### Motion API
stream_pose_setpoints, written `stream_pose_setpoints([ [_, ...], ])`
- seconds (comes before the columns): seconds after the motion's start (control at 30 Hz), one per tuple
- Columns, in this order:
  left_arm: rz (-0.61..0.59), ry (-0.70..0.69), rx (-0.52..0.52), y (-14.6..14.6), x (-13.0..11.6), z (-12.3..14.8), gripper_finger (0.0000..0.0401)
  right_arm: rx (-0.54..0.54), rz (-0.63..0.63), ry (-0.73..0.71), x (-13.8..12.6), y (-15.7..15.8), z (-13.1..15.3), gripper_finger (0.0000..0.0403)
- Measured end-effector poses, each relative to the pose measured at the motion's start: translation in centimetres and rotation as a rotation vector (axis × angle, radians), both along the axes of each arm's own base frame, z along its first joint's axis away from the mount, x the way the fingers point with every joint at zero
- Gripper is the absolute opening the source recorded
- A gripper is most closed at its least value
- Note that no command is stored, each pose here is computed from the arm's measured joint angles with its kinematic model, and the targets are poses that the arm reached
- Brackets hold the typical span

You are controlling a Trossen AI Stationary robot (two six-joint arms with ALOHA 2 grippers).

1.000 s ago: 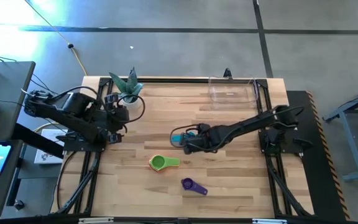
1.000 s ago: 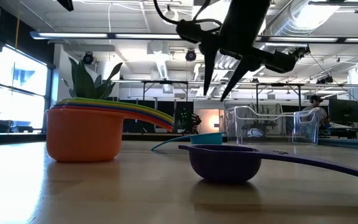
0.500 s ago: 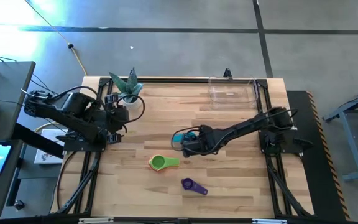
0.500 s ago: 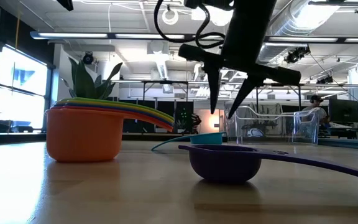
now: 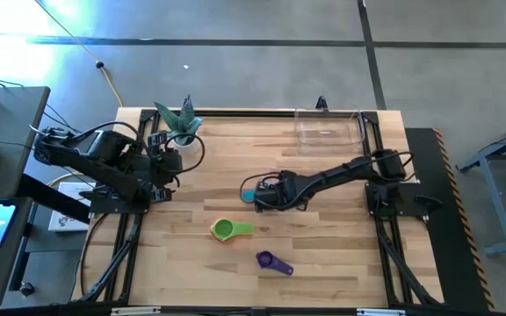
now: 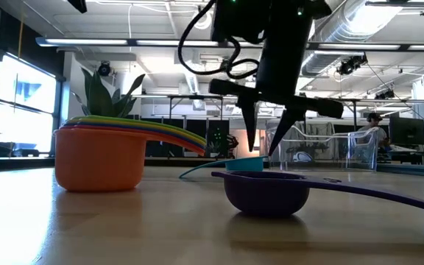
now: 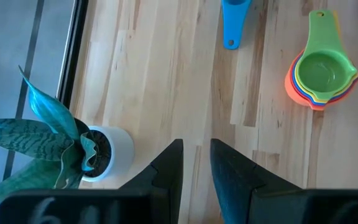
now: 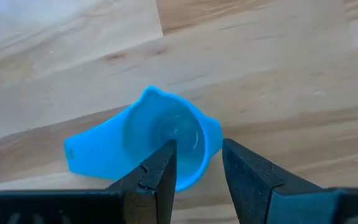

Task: Nest measuring cups in basket
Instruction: Stack the blue measuring cup into the green measuring cup

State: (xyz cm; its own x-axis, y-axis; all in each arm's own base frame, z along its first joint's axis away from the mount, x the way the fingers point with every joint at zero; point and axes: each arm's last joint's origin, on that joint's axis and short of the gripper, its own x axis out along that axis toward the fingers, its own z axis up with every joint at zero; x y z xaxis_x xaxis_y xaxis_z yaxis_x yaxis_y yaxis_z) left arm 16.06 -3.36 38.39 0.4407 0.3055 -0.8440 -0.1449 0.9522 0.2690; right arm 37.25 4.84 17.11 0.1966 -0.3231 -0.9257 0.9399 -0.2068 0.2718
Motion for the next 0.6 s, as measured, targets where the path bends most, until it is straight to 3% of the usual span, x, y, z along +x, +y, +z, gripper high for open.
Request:
stream_pose_setpoints([
  [0.6,-0.015,0.005,0.008,0.0,0.0,0.0,0.007,0.086,0.011,0.027,0.37,-0.64,-0.85,0.0121],
])
